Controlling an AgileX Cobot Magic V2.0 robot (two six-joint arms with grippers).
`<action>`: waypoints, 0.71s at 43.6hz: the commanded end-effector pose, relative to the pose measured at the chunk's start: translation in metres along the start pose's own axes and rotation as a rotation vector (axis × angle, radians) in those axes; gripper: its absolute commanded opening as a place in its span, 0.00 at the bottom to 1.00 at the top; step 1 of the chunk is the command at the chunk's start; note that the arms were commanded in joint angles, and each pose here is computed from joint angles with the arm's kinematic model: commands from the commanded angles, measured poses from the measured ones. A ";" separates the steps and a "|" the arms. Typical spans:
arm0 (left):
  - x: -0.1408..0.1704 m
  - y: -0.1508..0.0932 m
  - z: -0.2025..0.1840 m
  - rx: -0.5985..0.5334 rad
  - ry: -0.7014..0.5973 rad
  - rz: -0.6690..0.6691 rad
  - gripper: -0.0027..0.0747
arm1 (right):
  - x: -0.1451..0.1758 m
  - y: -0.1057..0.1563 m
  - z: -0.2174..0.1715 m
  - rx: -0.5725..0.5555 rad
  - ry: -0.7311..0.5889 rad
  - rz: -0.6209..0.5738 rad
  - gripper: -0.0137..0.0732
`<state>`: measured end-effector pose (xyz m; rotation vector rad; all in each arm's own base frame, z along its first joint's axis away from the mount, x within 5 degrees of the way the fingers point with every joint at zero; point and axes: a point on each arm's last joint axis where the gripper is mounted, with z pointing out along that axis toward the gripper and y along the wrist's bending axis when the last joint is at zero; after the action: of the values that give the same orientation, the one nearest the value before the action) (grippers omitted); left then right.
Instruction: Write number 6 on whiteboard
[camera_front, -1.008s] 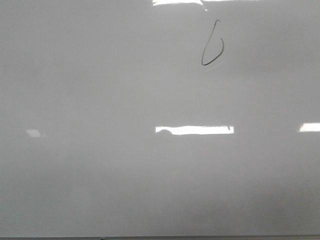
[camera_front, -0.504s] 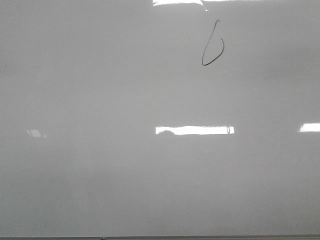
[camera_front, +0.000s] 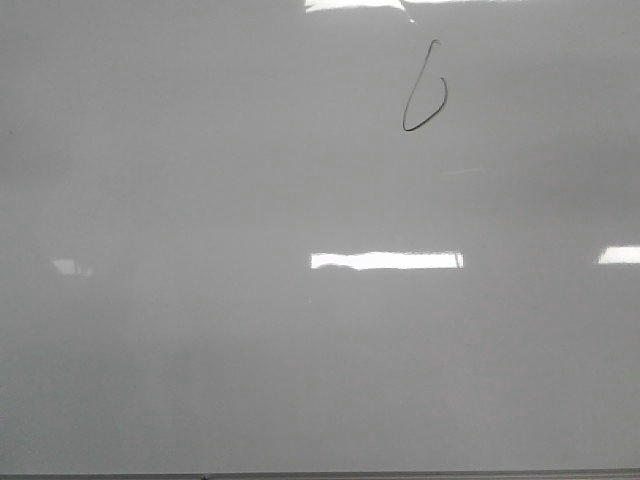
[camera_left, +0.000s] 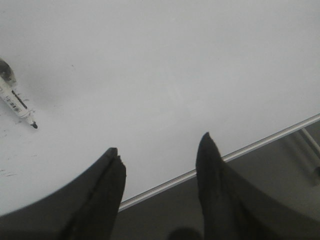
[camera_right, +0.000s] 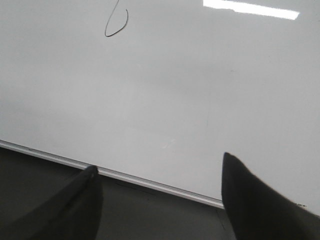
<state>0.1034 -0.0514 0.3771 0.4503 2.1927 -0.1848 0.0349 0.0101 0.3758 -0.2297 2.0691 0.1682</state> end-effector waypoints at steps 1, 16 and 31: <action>-0.014 -0.001 -0.009 0.020 -0.106 0.006 0.34 | -0.011 -0.001 -0.004 0.014 -0.093 -0.011 0.67; -0.014 -0.001 -0.009 0.020 -0.106 0.006 0.01 | -0.011 -0.001 -0.004 0.014 -0.092 -0.012 0.07; -0.014 -0.001 -0.009 0.020 -0.106 0.006 0.01 | -0.011 -0.001 -0.004 0.014 -0.092 -0.012 0.08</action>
<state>0.1034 -0.0517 0.3772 0.4535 2.1900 -0.1857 0.0333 0.0097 0.3765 -0.2286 2.0581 0.1691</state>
